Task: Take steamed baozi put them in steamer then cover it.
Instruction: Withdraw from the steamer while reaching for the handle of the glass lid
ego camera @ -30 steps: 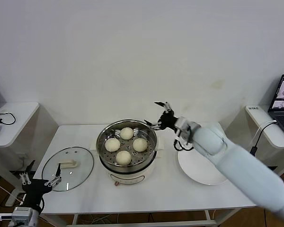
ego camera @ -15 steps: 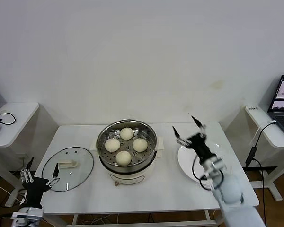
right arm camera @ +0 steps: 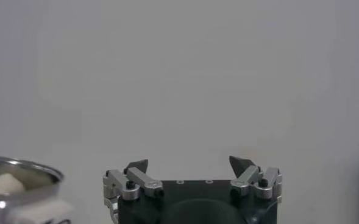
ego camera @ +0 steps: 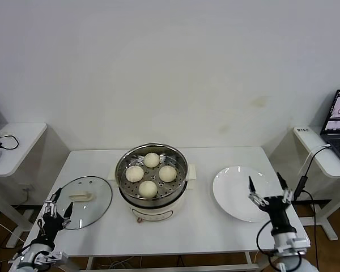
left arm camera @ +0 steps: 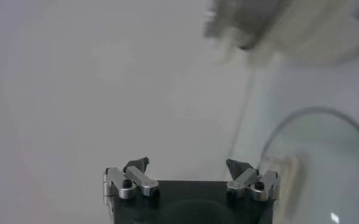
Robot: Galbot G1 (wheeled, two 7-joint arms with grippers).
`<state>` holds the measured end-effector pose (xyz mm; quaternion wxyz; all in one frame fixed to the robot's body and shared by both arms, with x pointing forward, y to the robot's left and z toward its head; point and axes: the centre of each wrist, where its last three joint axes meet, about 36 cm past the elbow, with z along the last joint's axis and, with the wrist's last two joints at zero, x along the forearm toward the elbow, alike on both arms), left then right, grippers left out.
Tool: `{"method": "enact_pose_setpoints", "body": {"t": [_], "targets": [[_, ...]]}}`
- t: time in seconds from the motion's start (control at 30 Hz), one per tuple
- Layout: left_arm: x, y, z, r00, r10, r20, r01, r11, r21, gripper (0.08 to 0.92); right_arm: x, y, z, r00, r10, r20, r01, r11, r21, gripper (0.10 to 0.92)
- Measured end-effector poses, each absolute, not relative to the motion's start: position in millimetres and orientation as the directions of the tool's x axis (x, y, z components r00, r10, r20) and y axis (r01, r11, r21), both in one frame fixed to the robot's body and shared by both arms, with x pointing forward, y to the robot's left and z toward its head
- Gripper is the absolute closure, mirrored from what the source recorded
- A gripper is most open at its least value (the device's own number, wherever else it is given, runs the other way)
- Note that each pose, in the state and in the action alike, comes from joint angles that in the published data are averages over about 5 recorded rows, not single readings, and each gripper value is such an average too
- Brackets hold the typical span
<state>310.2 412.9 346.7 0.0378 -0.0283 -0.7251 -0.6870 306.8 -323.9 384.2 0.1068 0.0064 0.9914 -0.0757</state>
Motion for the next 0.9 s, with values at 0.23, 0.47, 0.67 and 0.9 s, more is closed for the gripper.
{"method": "enact_pose_setpoints", "body": {"t": [0.23,0.47,0.67,0.9], "targets": [[335,432,330,-0.991,0.014,0.133,0.132,-0.07,0.989,0.177,281,-327,382,-0.979,0.069,-0.193,0.092,0.989,-0.114,0.199],[361,444,316,-0.986,0.014,0.167,0.164,-0.131,0.978,0.177,262,-330,383,-0.977,0.108,-0.184,0.13,0.985,-0.112,0.2],[378,445,304,-0.982,0.015,0.191,0.186,-0.156,0.97,0.177,253,-332,382,-0.975,0.13,-0.178,0.151,0.982,-0.112,0.2],[395,448,296,-0.978,0.013,0.209,0.203,-0.175,0.963,0.177,247,-333,379,-0.975,0.14,-0.171,0.161,0.98,-0.114,0.2]]}}
